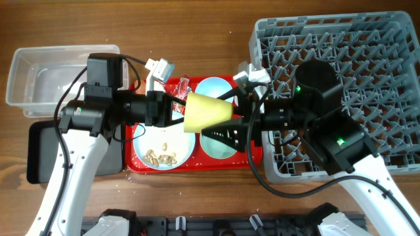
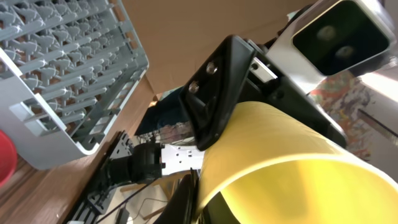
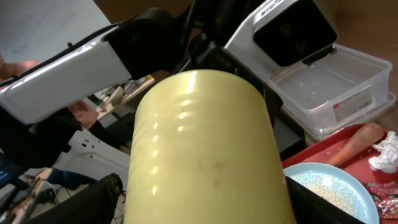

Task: Sort waste into correct bins and load items into the dishwasher rack
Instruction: 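Lift the yellow cup and hand it to the right gripper, then lower the yellow cup into the dish rack with the right gripper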

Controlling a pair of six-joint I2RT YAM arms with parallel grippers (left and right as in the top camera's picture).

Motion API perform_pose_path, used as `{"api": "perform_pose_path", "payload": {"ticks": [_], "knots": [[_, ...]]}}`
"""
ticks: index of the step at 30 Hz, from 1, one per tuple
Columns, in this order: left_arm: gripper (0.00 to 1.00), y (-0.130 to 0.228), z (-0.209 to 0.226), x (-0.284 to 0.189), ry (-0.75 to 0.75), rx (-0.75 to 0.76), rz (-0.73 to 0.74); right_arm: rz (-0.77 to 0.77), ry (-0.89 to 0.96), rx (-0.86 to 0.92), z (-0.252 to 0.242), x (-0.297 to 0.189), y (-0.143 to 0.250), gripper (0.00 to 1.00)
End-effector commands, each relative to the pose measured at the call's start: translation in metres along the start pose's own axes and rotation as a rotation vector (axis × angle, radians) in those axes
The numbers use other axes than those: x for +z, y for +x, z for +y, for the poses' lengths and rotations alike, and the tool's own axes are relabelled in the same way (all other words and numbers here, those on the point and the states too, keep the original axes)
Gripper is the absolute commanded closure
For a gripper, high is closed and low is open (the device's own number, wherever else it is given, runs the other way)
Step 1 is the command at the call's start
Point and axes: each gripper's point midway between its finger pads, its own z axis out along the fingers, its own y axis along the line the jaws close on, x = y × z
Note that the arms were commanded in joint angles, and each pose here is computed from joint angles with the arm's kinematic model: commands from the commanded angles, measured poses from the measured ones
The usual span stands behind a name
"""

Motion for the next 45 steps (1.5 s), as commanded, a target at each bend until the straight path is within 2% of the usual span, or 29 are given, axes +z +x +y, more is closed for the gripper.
{"api": "perform_pose_path", "payload": {"ticks": [1, 6, 7, 8, 10, 14, 16, 17, 18, 19, 24, 27, 31, 33, 35, 37, 39, 43, 45], "knots": [[0.96, -0.001, 0.003, 0.007, -0.039, 0.039, 0.009, -0.012, -0.010, -0.012, 0.007, 0.000, -0.006, 0.32], [0.95, -0.004, 0.004, 0.006, -0.052, 0.059, 0.001, 0.010, 0.014, 0.028, 0.001, 0.000, 0.001, 0.40], [0.63, -0.004, 0.004, 0.006, -0.052, 0.061, 0.001, 0.006, 0.035, 0.030, -0.002, 0.000, 0.001, 0.42], [0.00, -0.005, 0.005, 0.006, -0.057, 0.062, -0.003, -0.007, 0.081, 0.030, -0.008, -0.003, -0.001, 0.42], [0.00, -0.012, 0.011, -0.003, -0.088, 0.060, -0.041, -0.040, 0.222, 0.054, -0.023, -0.019, -0.002, 0.43], [0.00, -0.025, 0.018, -0.028, -0.123, 0.031, -0.130, -0.116, 0.685, 0.190, -0.060, -0.102, 0.017, 0.45], [0.00, -0.027, 0.019, -0.031, -0.127, 0.030, -0.140, -0.152, 1.069, 0.399, -0.084, -0.170, 0.056, 0.46], [0.00, -0.027, 0.020, -0.031, -0.130, 0.029, -0.141, -0.153, 1.194, 0.477, -0.089, -0.192, 0.074, 0.46], [0.00, -0.027, 0.022, -0.031, -0.143, 0.026, -0.145, -0.132, 1.384, 0.621, -0.091, -0.224, 0.107, 0.45], [0.00, -0.027, 0.025, -0.032, -0.157, 0.021, -0.149, -0.103, 1.428, 0.661, -0.092, -0.230, 0.118, 0.46], [0.00, -0.029, 0.031, -0.033, -0.193, 0.011, -0.160, 0.093, 1.531, 0.837, -0.109, -0.233, 0.156, 0.45], [0.00, -0.024, 0.035, -0.033, -0.208, -0.034, -0.158, 0.304, 1.599, 0.928, -0.147, -0.228, 0.181, 0.44], [0.00, -0.022, 0.041, -0.034, -0.241, -0.061, -0.163, 0.478, 1.586, 0.967, -0.191, -0.215, 0.204, 0.35], [0.00, -0.022, 0.041, -0.034, -0.241, -0.061, -0.163, 0.537, 1.566, 1.041, -0.197, -0.216, 0.219, 0.35], [0.00, -0.022, 0.041, -0.034, -0.241, -0.061, -0.163, 0.544, 1.515, 1.078, -0.198, -0.216, 0.223, 0.34], [0.00, -0.023, 0.042, -0.034, -0.245, -0.060, -0.164, 0.526, 1.472, 1.090, -0.197, -0.218, 0.221, 0.20], [0.00, -0.023, 0.044, -0.035, -0.255, -0.061, -0.167, 0.504, 1.357, 1.020, -0.199, -0.208, 0.210, 0.12], [0.00, -0.024, 0.048, -0.036, -0.280, -0.063, -0.174, 0.365, 1.336, 0.863, -0.191, -0.210, 0.167, 0.10], [0.00, -0.025, 0.051, -0.037, -0.301, -0.064, -0.180, 0.240, 1.277, 0.721, -0.173, -0.206, 0.126, 0.11]]}}
